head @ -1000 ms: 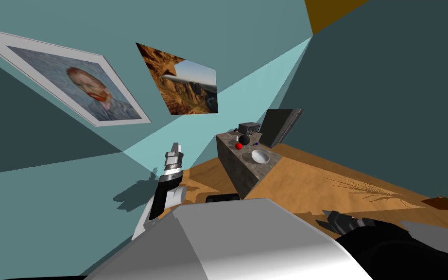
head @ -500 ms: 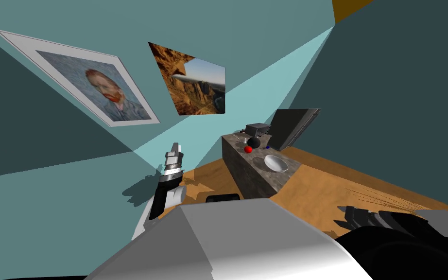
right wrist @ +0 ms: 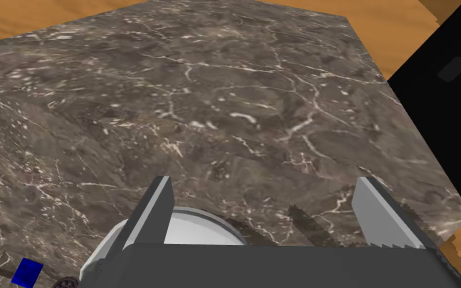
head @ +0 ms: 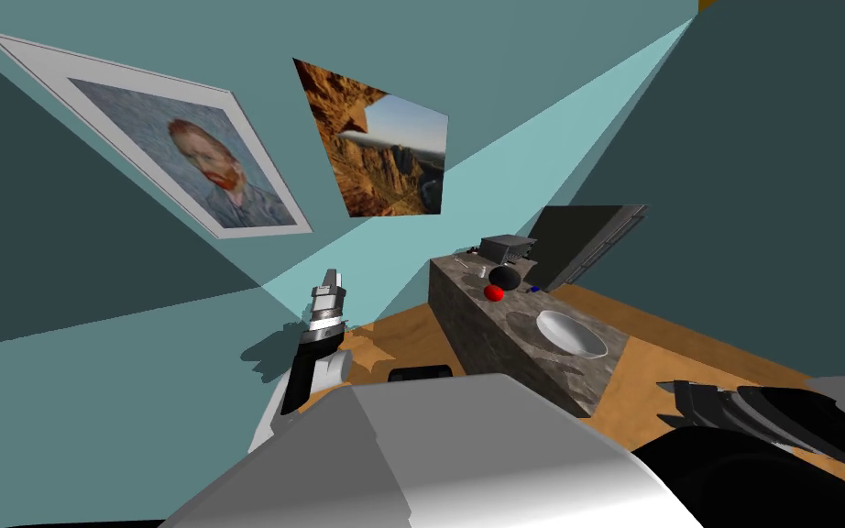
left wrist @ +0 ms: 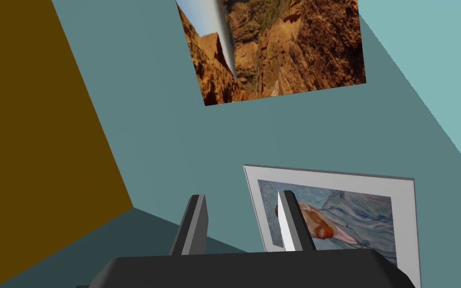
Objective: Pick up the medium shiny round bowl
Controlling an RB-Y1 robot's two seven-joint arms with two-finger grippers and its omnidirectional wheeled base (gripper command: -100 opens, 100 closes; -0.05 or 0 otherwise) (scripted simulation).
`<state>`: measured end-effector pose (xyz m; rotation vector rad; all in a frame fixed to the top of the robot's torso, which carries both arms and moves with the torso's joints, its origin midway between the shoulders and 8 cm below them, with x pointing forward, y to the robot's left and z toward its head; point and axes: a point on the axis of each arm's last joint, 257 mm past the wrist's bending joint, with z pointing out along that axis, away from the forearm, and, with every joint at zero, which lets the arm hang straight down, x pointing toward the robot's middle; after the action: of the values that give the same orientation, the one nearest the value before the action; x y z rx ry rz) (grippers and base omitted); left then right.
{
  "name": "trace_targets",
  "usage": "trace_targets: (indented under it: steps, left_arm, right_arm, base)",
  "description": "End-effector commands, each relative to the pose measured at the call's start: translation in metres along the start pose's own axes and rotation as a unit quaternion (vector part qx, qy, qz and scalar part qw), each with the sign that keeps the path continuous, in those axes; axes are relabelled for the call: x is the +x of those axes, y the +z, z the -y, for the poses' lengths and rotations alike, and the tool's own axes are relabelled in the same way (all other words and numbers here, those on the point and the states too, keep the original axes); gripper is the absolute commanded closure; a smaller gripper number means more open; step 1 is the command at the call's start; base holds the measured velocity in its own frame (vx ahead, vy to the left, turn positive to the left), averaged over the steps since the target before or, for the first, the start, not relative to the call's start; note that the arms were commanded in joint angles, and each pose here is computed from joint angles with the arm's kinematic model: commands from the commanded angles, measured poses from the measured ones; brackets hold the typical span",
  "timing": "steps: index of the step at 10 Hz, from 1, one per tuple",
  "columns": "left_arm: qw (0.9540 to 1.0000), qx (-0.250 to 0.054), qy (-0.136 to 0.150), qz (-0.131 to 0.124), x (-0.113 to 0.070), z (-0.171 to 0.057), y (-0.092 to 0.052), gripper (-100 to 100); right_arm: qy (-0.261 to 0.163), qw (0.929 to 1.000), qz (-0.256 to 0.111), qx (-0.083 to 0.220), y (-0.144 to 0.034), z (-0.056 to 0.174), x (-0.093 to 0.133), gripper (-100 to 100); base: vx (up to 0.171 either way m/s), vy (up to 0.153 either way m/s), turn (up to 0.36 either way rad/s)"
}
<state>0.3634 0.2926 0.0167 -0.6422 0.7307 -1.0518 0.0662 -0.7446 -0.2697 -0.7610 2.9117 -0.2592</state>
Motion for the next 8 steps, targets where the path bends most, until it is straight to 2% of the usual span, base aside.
trace_targets:
  steps: [1,4,5,6,8]
  left_arm:
    - [1.0,0.0,0.0,0.0,0.0,0.0,0.0,0]
    - [1.0,0.0,0.0,0.0,0.0,0.0,0.0,0]
    - [1.0,0.0,0.0,0.0,0.0,0.0,0.0,0]
    - [1.0,0.0,0.0,0.0,0.0,0.0,0.0,0]
    - [1.0,0.0,0.0,0.0,0.0,0.0,0.0,0]
  right_arm:
    - [-0.018,0.9997,-0.012,0.007,-0.008,0.011,0.006,-100]
    - [-0.035,0.9991,-0.023,0.001,-0.01,0.01,0.013,-100]
    - [-0.033,0.9991,-0.02,-0.015,-0.002,-0.005,0.018,-100]
    - [-0.033,0.9991,-0.02,-0.015,-0.002,-0.005,0.018,-100]
    - [-0.033,0.9992,-0.02,-0.013,-0.003,-0.005,0.017,-100]
  base:
    - [0.199,0.166,0.155]
    - [0.222,0.157,0.104]
    - [0.214,0.093,0.086]
    - [0.107,0.04,0.024]
    - [0.005,0.002,-0.004]
